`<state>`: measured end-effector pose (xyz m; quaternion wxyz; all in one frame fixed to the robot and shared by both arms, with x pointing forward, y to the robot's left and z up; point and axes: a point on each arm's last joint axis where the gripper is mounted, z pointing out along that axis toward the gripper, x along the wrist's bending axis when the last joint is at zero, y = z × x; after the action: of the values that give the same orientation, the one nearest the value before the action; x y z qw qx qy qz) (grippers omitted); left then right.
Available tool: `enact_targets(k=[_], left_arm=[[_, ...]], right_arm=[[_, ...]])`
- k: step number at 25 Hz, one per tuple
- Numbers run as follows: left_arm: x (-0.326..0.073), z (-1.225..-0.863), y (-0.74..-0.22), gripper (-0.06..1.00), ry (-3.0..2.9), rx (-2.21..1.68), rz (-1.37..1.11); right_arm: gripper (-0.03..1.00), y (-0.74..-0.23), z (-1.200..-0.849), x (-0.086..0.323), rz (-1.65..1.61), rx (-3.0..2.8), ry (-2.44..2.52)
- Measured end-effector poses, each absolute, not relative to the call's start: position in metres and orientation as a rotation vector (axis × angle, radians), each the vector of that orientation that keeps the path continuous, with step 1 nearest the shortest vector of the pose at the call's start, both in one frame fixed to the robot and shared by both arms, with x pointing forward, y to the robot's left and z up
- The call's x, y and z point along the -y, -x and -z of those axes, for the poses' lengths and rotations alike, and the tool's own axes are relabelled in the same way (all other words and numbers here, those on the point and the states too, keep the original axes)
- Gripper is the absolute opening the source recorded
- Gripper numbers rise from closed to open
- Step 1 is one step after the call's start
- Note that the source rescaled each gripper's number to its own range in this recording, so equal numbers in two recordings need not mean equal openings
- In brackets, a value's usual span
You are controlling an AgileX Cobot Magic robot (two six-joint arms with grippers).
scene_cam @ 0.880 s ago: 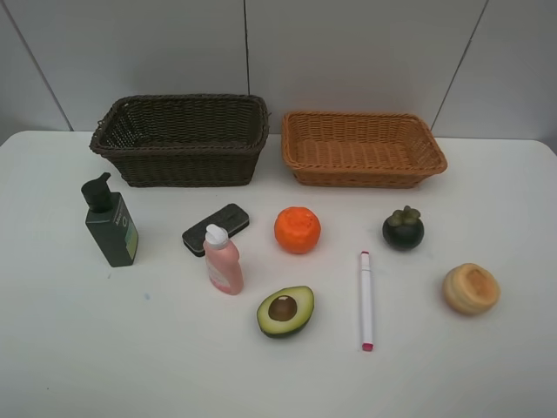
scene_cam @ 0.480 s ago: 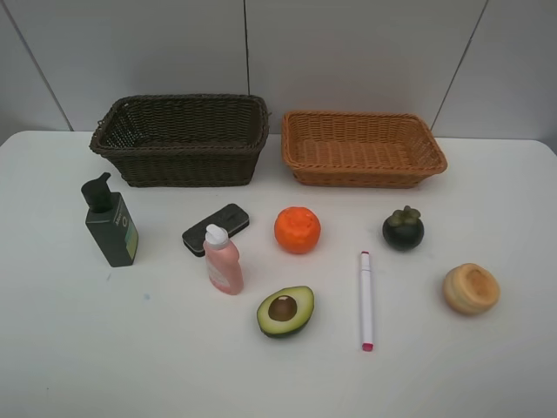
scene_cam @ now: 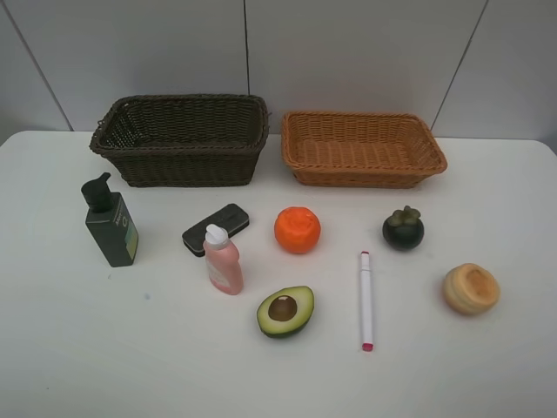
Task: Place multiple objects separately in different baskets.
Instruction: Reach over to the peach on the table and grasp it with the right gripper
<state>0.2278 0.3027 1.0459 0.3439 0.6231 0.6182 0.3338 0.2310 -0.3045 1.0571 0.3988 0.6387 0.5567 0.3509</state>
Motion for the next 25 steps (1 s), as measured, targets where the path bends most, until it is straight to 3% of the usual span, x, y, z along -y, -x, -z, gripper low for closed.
enact_targets(k=[13, 25], left_arm=[[-0.303, -1.046, -0.228, 1.0, -1.619, -1.606, -0.867], [-0.303, -1.046, -0.228, 1.0, -1.618, -1.605, -0.868]], right_arm=[[1.0, -0.239, -1.06, 0.305, -0.859, -1.439, -1.648], [1.0, -0.346, -1.089, 0.31, -0.581, -1.697, -1.906]])
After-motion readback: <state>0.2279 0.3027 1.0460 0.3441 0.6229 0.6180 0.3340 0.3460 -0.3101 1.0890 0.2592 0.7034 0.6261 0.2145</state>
